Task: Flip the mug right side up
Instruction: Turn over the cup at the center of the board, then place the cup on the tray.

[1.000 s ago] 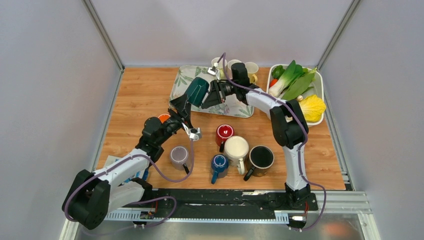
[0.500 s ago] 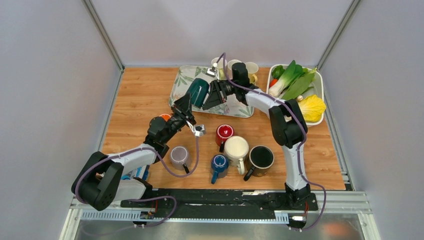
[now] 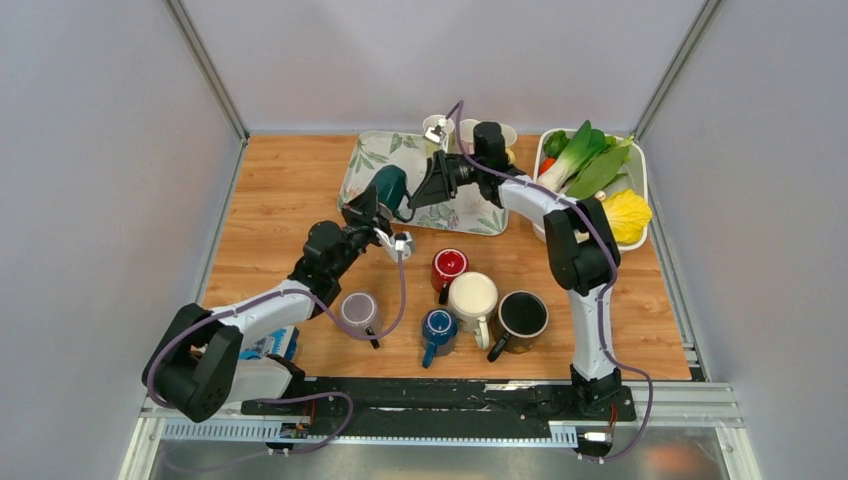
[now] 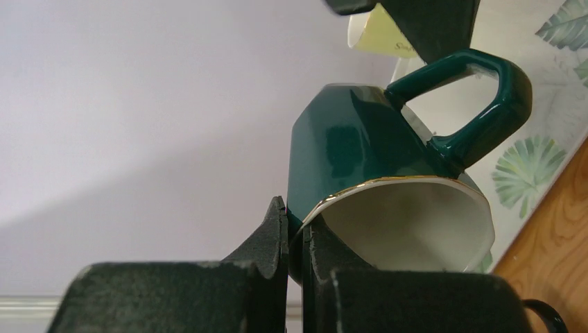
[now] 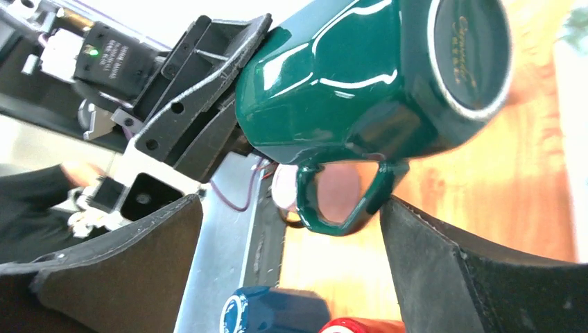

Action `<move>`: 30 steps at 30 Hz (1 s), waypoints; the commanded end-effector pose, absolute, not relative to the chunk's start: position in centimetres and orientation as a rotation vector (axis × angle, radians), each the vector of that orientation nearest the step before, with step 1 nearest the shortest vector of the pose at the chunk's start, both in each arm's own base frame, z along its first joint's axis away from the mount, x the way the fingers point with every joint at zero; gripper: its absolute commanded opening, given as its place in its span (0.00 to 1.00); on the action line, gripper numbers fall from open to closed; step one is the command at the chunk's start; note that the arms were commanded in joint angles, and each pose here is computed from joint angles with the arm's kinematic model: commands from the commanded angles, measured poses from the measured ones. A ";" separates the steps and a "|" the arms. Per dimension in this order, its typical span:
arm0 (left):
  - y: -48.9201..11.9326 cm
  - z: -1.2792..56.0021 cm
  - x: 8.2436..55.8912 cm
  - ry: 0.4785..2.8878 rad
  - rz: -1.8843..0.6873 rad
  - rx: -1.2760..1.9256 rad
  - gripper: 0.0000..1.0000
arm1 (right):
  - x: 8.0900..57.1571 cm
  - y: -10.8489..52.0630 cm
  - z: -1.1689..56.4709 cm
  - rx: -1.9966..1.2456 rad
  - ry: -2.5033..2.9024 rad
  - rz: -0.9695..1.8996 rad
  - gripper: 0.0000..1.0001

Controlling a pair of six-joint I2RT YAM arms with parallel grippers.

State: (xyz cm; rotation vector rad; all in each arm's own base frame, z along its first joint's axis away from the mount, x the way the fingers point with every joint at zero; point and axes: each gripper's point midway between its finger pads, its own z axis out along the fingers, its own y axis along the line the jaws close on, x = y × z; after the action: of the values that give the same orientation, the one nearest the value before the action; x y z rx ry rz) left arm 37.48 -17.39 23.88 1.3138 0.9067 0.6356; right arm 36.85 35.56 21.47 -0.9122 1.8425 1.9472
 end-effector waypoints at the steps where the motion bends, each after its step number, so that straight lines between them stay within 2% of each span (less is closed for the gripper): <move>1: -14.5 30.1 38.9 1.157 0.607 1.080 0.00 | 41.8 34.2 25.8 -0.904 1.670 1.453 1.00; 2: -14.3 28.1 38.8 1.268 0.551 1.098 0.00 | 42.9 33.5 25.1 -0.884 1.731 1.308 1.00; 5: -14.0 27.7 39.2 1.453 0.424 1.043 0.00 | 46.0 31.2 25.2 -1.007 1.661 0.848 1.00; 9: -14.2 24.9 38.6 1.708 0.251 1.074 0.00 | 46.1 28.4 27.0 -1.131 1.456 0.574 1.00; 11: -14.4 23.8 38.2 1.822 0.157 1.082 0.00 | 44.9 27.9 26.6 -1.164 1.408 0.548 1.00; 16: -15.0 22.1 38.0 2.035 -0.060 1.073 0.00 | 40.5 28.8 24.4 -1.302 1.399 0.722 1.00; 19: -15.6 21.2 37.6 2.128 -0.168 1.080 0.00 | 37.6 30.2 22.7 -1.465 1.306 0.658 1.00; 22: -16.3 20.7 38.0 2.176 -0.224 1.091 0.00 | 36.7 31.9 21.5 -1.557 1.299 0.526 1.00; 27: -16.6 20.1 38.0 2.219 -0.256 1.072 0.00 | 36.6 34.3 18.9 -1.681 1.439 0.547 0.83; 30: -16.7 19.9 38.0 2.235 -0.269 1.050 0.00 | 36.9 35.5 18.5 -1.714 1.461 0.575 0.80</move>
State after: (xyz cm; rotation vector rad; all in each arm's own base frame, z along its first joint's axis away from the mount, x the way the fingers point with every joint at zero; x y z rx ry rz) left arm 37.44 -15.29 16.54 1.1333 2.2992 -0.1903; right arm 35.77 35.66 18.98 -1.6452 1.4184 0.6199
